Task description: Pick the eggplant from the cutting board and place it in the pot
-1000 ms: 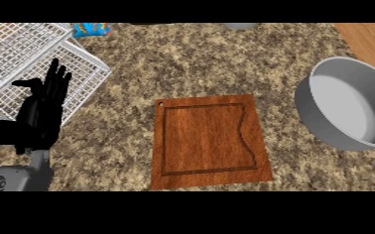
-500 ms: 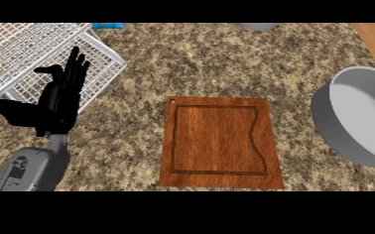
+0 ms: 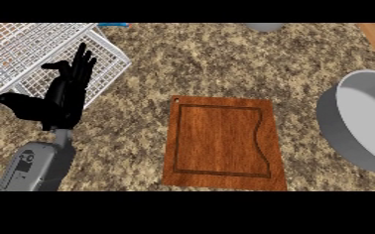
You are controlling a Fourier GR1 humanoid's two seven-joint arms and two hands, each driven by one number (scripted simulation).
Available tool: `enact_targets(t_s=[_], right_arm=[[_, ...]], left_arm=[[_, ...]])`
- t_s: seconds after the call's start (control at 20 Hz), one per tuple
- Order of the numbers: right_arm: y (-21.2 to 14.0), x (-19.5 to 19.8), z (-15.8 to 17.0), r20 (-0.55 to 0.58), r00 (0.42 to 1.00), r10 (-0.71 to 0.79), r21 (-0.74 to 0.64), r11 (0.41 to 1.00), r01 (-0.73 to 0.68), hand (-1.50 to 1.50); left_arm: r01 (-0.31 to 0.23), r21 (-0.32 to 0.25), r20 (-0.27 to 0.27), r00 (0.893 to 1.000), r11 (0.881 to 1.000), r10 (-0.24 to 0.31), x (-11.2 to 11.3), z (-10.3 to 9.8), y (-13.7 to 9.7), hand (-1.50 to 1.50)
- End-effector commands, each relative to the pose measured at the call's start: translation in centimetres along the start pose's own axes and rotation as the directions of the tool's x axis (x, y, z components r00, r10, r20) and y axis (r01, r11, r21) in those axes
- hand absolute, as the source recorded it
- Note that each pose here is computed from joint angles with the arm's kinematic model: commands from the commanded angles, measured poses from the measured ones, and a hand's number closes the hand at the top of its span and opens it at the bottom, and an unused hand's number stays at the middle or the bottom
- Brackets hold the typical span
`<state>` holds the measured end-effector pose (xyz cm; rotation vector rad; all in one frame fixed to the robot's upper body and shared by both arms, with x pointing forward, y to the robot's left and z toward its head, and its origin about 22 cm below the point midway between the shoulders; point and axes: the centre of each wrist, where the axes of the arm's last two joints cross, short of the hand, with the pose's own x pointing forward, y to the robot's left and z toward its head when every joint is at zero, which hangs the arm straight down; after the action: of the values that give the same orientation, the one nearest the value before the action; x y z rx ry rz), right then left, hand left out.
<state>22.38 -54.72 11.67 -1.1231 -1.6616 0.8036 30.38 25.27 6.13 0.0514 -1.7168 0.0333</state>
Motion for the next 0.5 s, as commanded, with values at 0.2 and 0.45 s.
enact_targets(t_s=[0.2,0.45], right_arm=[[1.9,-2.0,-0.7,-0.162,0.975,-0.153,0.222,0.957,0.187,-1.5],[4.9,-1.8,-1.5,-0.041,0.969,-0.242,0.287,0.926,0.244,-1.5]], left_arm=[[0.02,0.022,0.056,0.998,1.0,-0.021,1.5,-1.3,1.3,0.0],[0.019,0.037,0.049,0.999,0.999,-0.021,0.5,0.3,1.1,0.0]])
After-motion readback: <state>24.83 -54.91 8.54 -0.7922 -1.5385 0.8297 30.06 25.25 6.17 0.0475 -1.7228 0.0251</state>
